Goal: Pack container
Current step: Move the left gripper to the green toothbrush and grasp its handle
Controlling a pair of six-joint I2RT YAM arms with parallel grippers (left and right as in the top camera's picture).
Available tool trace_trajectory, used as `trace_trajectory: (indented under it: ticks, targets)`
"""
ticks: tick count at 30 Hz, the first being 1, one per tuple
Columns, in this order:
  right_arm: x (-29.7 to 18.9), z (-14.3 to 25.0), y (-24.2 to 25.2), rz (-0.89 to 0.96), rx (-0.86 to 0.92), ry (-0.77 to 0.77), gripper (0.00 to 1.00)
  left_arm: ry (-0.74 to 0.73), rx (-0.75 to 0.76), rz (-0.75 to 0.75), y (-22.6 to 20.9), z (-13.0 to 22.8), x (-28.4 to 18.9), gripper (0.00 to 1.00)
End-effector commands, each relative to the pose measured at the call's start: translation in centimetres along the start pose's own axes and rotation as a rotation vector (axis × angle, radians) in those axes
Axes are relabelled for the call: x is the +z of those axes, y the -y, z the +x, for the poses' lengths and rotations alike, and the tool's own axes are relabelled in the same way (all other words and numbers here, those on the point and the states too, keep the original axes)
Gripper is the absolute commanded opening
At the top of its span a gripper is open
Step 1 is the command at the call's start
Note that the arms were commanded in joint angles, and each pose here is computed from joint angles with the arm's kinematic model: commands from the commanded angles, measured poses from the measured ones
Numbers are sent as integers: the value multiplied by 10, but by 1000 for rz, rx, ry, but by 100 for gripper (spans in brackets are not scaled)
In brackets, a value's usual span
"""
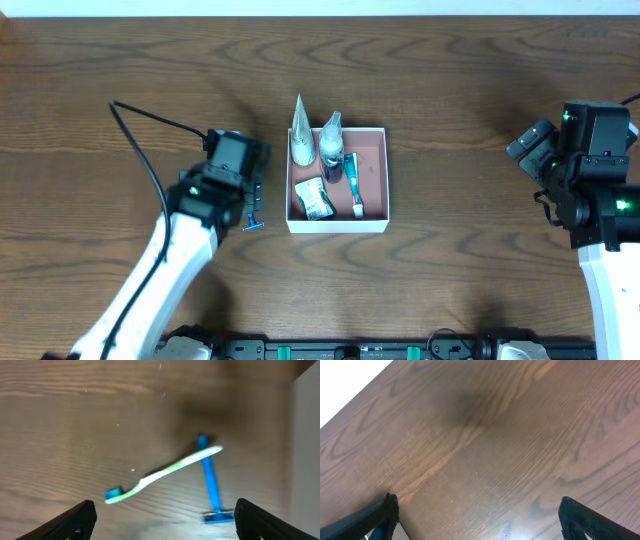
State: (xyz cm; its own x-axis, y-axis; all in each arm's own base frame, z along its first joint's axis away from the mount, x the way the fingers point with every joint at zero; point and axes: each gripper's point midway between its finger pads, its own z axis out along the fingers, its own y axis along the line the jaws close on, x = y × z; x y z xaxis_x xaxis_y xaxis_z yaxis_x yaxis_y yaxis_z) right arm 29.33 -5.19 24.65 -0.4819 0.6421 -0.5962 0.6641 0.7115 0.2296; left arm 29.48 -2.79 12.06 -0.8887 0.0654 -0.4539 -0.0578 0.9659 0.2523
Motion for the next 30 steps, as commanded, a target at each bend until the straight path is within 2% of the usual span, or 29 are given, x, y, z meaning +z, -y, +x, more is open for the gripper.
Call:
trace_trajectory:
  ticks: [1,5,12,30]
  targets:
    - [-2,-4,1,3,-7,11,99,-91,176,89,4,12,25,89]
    - [-2,-4,1,3,-7,11,99,-199,179,163,2,28,52,89]
    - [-2,-4,1,3,-7,11,99,-342,84,252,-3,53,76,88]
    - [-2,-4,1,4,-7,11,99,-376,97,269,-8,60,107,83]
